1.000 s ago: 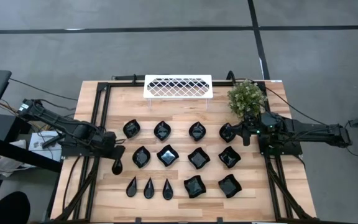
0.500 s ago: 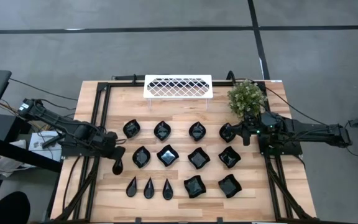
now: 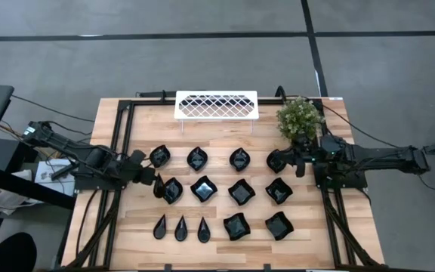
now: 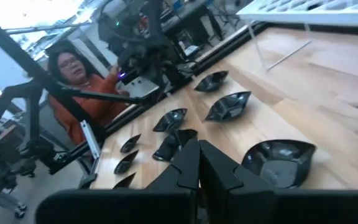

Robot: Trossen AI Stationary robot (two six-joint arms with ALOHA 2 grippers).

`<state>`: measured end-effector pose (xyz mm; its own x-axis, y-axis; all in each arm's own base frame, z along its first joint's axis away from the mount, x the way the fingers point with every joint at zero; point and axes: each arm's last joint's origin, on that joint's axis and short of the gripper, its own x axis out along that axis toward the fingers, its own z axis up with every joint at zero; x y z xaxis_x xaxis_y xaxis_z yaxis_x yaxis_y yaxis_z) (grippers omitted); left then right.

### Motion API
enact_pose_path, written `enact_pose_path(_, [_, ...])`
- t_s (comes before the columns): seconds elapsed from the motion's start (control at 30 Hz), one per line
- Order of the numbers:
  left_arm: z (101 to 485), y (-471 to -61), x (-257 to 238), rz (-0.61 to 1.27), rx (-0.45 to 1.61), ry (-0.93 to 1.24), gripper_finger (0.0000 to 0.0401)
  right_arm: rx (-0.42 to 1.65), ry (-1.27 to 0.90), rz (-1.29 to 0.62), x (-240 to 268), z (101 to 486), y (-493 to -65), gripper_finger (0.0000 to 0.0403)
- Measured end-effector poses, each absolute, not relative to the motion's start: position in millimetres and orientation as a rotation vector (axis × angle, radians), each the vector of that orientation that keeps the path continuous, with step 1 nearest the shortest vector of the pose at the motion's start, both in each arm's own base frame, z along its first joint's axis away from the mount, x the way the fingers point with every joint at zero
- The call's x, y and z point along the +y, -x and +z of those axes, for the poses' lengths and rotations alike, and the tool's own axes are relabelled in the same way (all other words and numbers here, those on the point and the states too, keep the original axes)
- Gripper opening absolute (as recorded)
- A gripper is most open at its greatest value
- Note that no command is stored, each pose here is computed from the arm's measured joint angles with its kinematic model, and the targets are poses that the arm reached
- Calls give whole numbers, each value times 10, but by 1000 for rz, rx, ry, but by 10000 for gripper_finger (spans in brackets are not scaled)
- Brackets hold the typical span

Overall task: Pick & Place Mini shaped plates
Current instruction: Put the black drop shaped plate on the shelf

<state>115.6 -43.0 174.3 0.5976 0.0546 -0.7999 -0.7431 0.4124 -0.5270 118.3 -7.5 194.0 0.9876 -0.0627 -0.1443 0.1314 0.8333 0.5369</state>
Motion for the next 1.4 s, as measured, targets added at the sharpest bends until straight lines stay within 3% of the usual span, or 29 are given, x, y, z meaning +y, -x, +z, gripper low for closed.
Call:
enact_pose_path(0.3, [1965,-1226,-411,441,507,938,3,166,-562,-15,45,1893,-1411,0])
enact_pose_path(0.77, [2030,-1255,-453,321,488,808,3,229,-376,57,182,2207,-1817,0])
enact_pose_path(1.2, [2055,-1214,-531,243,492,758,3,313,-362,57,257,2343,-2276,1])
enact_pose_path(1.4, [2057,-1215,-522,267,473,750,3,323,-319,83,333,2465,-2591,24])
